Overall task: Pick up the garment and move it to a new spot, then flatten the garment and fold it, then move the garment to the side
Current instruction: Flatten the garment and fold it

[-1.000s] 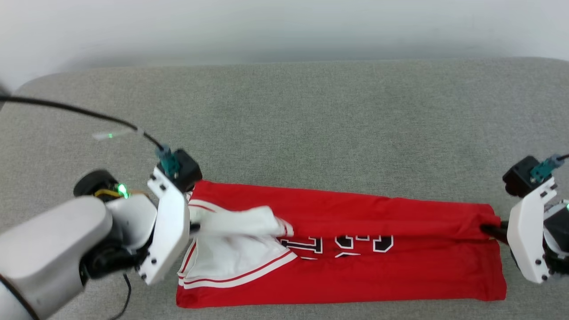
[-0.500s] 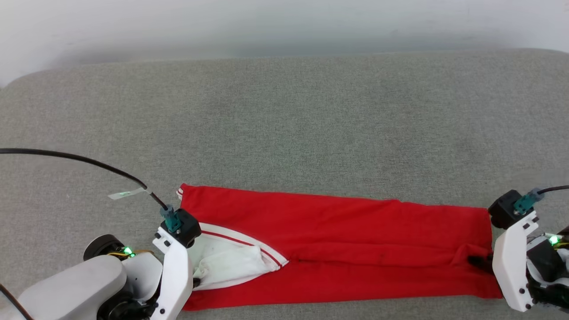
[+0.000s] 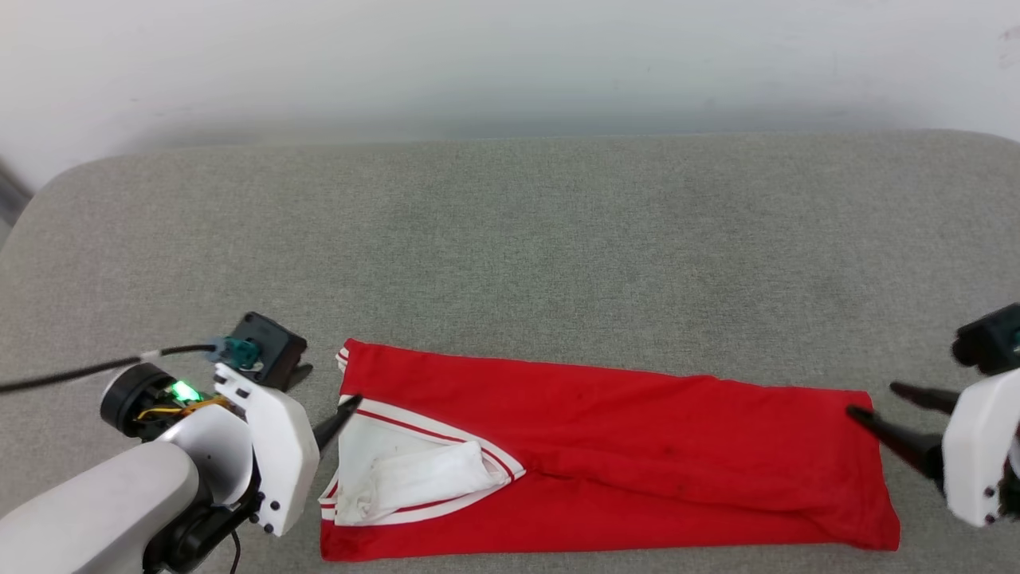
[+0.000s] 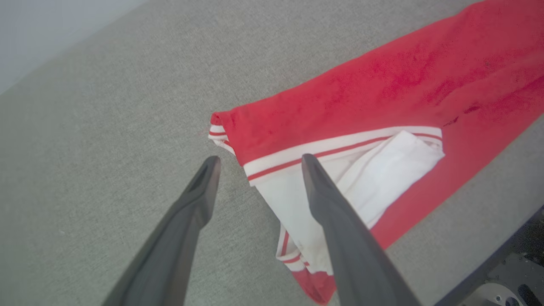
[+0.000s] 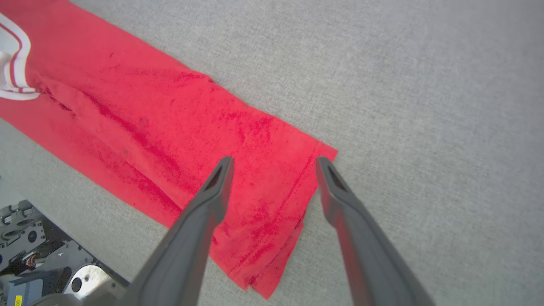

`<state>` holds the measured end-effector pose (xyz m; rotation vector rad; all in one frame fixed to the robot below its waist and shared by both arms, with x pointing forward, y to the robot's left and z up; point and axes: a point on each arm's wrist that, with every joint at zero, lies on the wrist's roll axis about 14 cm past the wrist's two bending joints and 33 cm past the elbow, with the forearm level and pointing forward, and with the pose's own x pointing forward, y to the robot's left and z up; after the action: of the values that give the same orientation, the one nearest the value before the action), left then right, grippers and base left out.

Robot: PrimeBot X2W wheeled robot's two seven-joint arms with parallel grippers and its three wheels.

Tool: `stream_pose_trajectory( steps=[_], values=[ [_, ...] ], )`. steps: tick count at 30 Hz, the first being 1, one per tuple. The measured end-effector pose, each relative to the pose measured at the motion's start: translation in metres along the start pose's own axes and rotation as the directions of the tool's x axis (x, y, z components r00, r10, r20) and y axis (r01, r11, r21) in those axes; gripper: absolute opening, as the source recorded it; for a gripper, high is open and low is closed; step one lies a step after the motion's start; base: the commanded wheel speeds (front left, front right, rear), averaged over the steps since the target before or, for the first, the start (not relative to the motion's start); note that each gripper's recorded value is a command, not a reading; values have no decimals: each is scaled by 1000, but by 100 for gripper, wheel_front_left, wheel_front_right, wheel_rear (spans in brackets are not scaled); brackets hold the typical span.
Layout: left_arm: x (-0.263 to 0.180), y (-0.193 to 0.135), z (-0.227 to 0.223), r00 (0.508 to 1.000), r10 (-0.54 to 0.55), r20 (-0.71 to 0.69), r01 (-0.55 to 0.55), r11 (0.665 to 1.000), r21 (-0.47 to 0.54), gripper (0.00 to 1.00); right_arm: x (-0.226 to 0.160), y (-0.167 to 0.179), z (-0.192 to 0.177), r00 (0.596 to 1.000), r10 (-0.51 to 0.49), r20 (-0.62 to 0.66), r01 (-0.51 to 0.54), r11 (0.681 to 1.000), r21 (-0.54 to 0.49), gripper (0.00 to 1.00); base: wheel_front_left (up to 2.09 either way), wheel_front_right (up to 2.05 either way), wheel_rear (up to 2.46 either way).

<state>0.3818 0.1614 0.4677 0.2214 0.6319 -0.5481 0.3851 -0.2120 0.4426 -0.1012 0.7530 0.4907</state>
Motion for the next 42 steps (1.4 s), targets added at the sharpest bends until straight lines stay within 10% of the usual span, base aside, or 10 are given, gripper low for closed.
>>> stream_pose_trajectory(
  steps=[8, 20, 42],
  values=[
    [-10, 31, 36, 931, 219, 292, -222, 975, -23, 100, -22, -39, 33, 973, -111, 200, 75, 981, 182, 100, 0, 0, 0],
    [-21, 58, 47, 726, 480, 492, -475, 868, -146, 100, 11, -32, -38, 996, -80, 50, 41, 846, 532, 100, 0, 0, 0],
    [-75, 61, 39, 421, 711, 563, -666, 664, -341, 100, 54, 32, -59, 985, 156, -71, -79, 783, 617, 100, 0, 0, 0]
  ],
)
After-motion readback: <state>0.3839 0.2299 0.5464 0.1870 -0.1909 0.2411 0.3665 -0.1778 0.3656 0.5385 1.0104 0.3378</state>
